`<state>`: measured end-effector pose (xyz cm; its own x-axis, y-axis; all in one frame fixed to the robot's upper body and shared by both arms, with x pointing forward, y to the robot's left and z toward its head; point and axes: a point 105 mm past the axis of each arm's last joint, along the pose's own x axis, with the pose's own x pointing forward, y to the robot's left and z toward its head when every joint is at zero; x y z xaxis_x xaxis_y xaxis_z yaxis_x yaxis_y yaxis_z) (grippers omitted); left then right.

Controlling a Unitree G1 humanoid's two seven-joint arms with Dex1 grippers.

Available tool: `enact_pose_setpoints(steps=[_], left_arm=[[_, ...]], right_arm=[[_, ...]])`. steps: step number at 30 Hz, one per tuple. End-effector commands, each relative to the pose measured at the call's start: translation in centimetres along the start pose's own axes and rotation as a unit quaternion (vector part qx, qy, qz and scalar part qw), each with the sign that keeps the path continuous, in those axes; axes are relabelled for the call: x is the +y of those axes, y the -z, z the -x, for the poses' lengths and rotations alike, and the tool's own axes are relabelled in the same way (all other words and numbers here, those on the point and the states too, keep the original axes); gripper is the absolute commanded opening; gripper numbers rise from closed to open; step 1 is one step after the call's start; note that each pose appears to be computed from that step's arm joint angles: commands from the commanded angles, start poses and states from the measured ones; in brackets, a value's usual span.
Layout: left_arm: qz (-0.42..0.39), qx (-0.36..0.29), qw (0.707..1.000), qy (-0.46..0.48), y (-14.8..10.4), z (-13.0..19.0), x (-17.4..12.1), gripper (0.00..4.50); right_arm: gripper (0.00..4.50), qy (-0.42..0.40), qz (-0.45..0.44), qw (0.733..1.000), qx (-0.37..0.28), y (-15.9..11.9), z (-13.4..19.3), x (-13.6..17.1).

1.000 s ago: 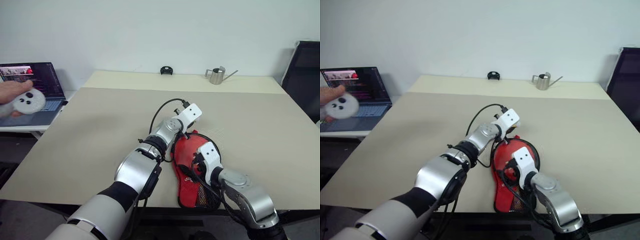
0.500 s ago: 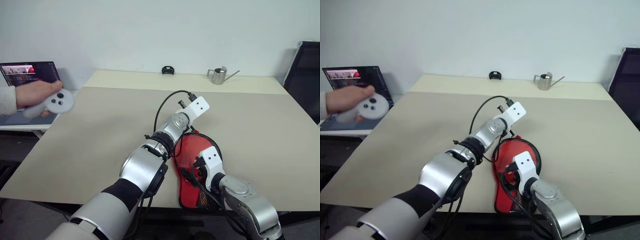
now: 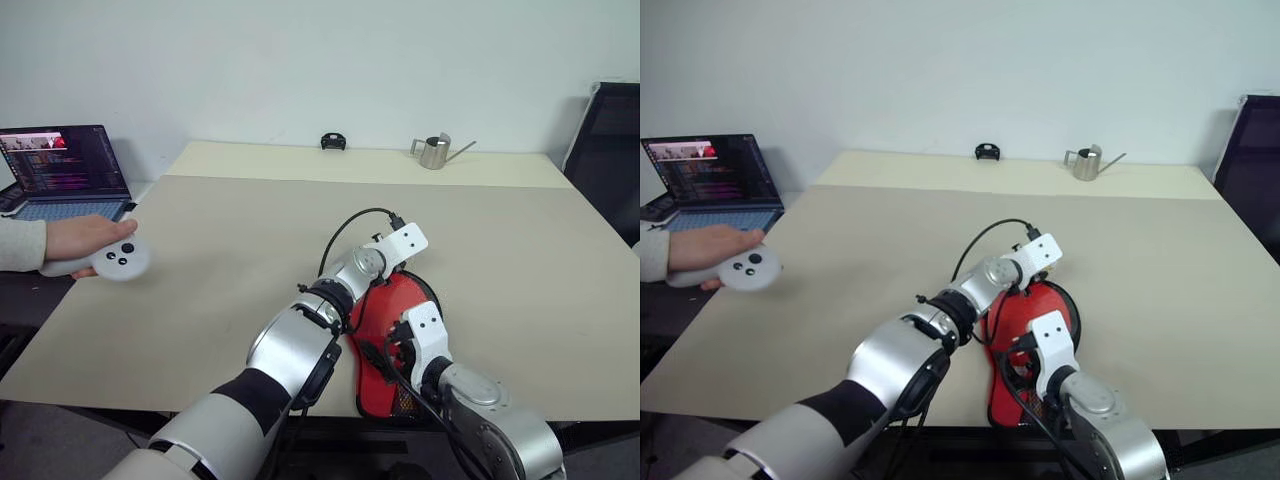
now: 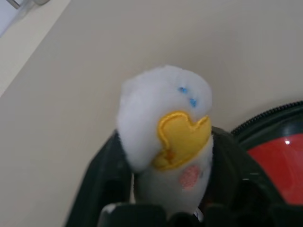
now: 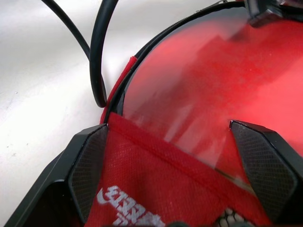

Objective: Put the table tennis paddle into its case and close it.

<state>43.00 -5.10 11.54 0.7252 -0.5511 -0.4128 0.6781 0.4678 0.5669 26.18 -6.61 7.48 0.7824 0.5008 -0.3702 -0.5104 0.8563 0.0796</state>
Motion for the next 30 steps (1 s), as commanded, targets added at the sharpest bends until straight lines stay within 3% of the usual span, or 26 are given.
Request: enact_pose_setpoints(steps=[1, 3, 10, 19, 30], left_arm=[[-0.014, -0.015, 1.000, -0.002, -1.2, -0.1, -0.1, 3.49], [-0.012, -0.019, 1.000, 0.001, -1.3, 0.0, -0.1, 4.10], [0.012, -0.039, 0.999, 0.001, -2.1, 0.3, 0.9, 4.10], [0.014, -0.077, 0.997, -0.019, -2.7, 1.9, 4.9, 4.10], [0.041, -0.098, 0.994, -0.038, 1.4, 6.0, 11.1, 4.10]], right_arm=[[4.50, -0.007, -0.045, 0.991, 0.124, 5.8, 0.1, 0.5], [4.50, -0.008, -0.045, 0.991, 0.123, 5.8, -0.1, 0.5], [4.50, -0.010, -0.039, 0.992, 0.118, 5.2, -0.9, -0.1], [4.50, -0.002, -0.021, 0.993, 0.114, 4.7, -1.6, -2.8], [4.50, 0.005, -0.002, 0.993, 0.115, 4.4, -0.6, -6.2]])
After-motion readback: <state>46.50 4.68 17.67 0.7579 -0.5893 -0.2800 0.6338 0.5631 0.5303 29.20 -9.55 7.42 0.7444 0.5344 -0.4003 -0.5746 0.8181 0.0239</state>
